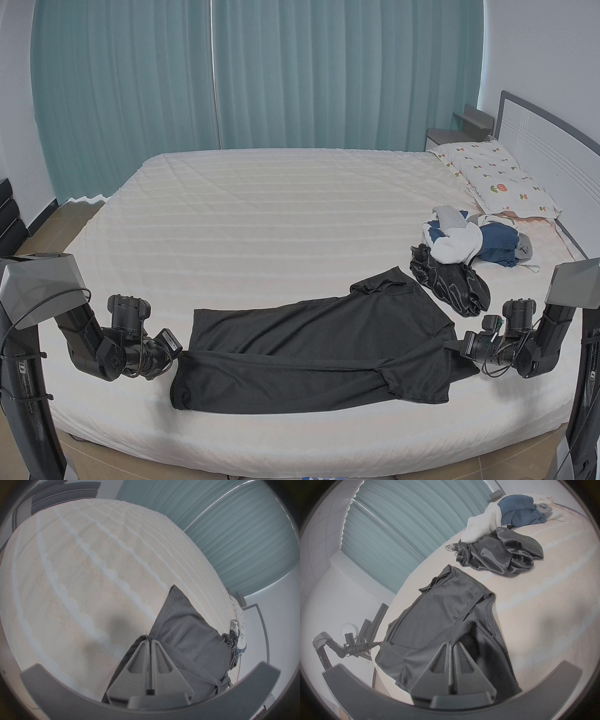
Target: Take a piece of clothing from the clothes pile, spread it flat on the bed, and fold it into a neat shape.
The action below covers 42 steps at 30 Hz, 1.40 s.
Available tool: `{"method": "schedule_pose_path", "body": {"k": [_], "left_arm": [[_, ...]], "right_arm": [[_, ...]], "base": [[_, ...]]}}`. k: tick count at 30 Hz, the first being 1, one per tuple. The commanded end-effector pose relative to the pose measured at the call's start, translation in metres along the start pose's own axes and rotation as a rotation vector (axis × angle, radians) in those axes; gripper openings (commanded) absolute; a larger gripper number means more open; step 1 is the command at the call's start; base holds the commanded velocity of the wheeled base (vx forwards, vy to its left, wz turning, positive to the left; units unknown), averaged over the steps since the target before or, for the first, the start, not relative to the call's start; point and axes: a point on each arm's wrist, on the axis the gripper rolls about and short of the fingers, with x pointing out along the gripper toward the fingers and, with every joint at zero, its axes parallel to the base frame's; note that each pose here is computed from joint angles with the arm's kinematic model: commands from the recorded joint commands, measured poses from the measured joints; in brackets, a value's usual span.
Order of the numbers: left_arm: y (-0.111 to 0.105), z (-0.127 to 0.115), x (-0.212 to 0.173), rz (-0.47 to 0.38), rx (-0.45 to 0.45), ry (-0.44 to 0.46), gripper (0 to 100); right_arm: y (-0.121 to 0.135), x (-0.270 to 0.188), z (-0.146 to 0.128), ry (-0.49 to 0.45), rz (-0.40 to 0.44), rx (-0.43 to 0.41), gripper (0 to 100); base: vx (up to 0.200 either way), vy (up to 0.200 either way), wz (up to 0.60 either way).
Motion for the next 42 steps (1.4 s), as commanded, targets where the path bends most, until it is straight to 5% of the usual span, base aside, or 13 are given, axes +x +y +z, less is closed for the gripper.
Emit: {"method": "schedule_pose_path", "body": {"k": [1, 11, 26, 27, 42], "left_arm": [[0.000, -0.001, 0.000, 0.000, 0.001, 0.002, 0], [0.000, 0.000, 0.001, -0.001, 0.001, 0.001, 0], [0.000, 0.000, 0.001, -0.001, 0.001, 0.001, 0], [0.000, 0.000, 0.001, -0.002, 0.001, 0.002, 0], [0.000, 0.000, 0.001, -0.001, 0.000, 0.001, 0]], "right_arm": [[-0.002, 0.004, 0.009, -0.027, 0.004, 0.008, 0], [-0.002, 0.016, 0.028, -0.047, 0.027, 0.112, 0], [-0.006, 0.031, 0.025, -0.038, 0.025, 0.115, 0], [-0.007, 0.034, 0.024, -0.035, 0.023, 0.115, 100], [-0.005, 0.033, 0.030, -0.097, 0.006, 0.092, 100]], "base": [[0.000, 0.000, 0.00], [0.000, 0.000, 0.00], [0.000, 0.000, 0.00], [0.000, 0.000, 0.00], [0.000, 0.000, 0.00]]}}
